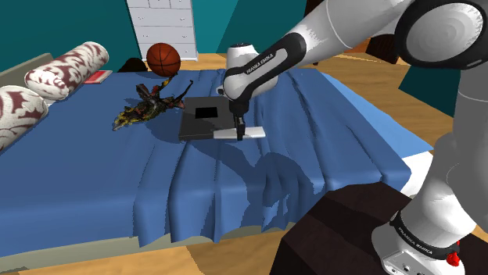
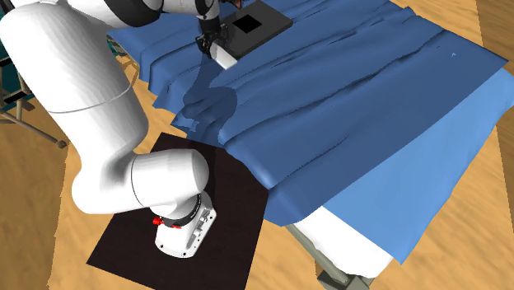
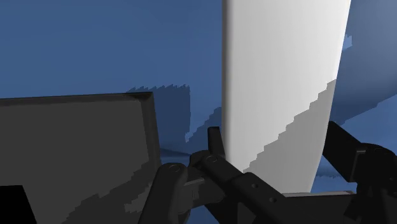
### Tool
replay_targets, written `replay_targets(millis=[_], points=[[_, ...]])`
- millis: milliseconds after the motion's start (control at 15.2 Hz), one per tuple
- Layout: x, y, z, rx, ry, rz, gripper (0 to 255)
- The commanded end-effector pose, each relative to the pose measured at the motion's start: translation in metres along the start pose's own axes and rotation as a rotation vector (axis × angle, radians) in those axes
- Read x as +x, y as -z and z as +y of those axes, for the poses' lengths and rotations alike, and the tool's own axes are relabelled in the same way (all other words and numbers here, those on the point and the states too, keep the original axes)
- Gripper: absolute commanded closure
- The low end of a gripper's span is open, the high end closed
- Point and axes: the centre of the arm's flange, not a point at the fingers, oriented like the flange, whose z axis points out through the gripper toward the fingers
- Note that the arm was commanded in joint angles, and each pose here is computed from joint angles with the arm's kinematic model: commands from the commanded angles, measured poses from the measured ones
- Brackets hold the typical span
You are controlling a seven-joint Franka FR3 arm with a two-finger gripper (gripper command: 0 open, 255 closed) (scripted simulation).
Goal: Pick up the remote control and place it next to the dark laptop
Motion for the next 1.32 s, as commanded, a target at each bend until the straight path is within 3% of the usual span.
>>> replay_targets(millis=[0,792,1254], points=[[0.002,-0.011,0.000,0.000,0.000,0.001,255],[0.002,-0.072,0.000,0.000,0.000,0.001,255],[0.002,-0.072,0.000,0.000,0.000,0.001,255]])
